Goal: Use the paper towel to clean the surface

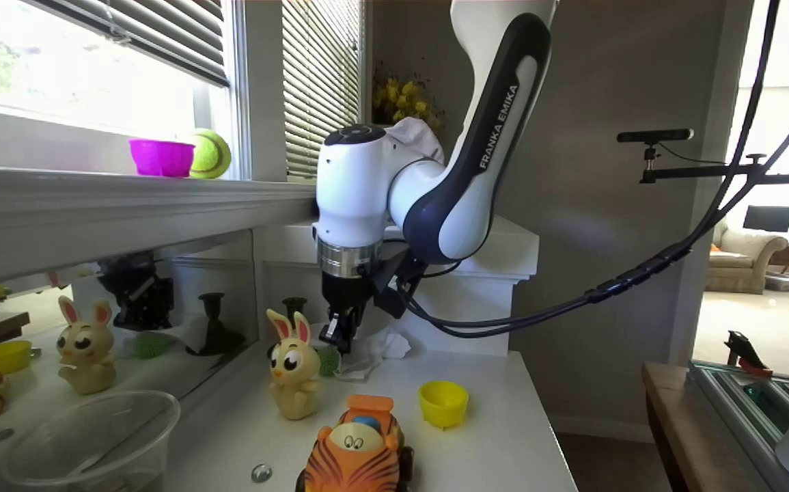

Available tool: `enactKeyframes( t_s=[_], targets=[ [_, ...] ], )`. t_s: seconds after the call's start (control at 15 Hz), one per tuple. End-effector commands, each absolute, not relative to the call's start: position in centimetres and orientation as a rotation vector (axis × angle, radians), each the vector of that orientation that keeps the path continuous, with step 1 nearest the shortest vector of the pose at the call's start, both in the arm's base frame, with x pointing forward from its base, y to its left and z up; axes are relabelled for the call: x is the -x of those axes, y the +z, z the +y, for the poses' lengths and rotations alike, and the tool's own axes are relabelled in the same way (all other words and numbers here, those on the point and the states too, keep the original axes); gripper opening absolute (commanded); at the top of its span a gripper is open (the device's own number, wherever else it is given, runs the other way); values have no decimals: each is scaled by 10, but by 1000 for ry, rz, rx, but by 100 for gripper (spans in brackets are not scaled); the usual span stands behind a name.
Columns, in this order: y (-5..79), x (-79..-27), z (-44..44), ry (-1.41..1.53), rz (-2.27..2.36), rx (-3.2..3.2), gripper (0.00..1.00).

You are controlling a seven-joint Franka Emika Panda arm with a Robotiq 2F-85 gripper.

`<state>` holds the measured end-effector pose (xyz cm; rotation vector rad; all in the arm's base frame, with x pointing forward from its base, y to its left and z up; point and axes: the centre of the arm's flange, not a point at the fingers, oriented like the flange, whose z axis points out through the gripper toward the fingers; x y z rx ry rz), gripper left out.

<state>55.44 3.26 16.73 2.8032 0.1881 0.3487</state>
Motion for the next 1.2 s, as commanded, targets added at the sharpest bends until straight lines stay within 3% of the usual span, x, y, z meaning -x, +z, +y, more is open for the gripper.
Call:
enactKeyframes(
  t_s=[0.0, 0.6, 1.13],
  targets=[
    [165, -556, 34, 341, 191, -2806, 0],
    [159, -585, 43, 383, 203, -2789, 0],
    [170, -560, 46, 333, 286, -2809, 0]
  ],
)
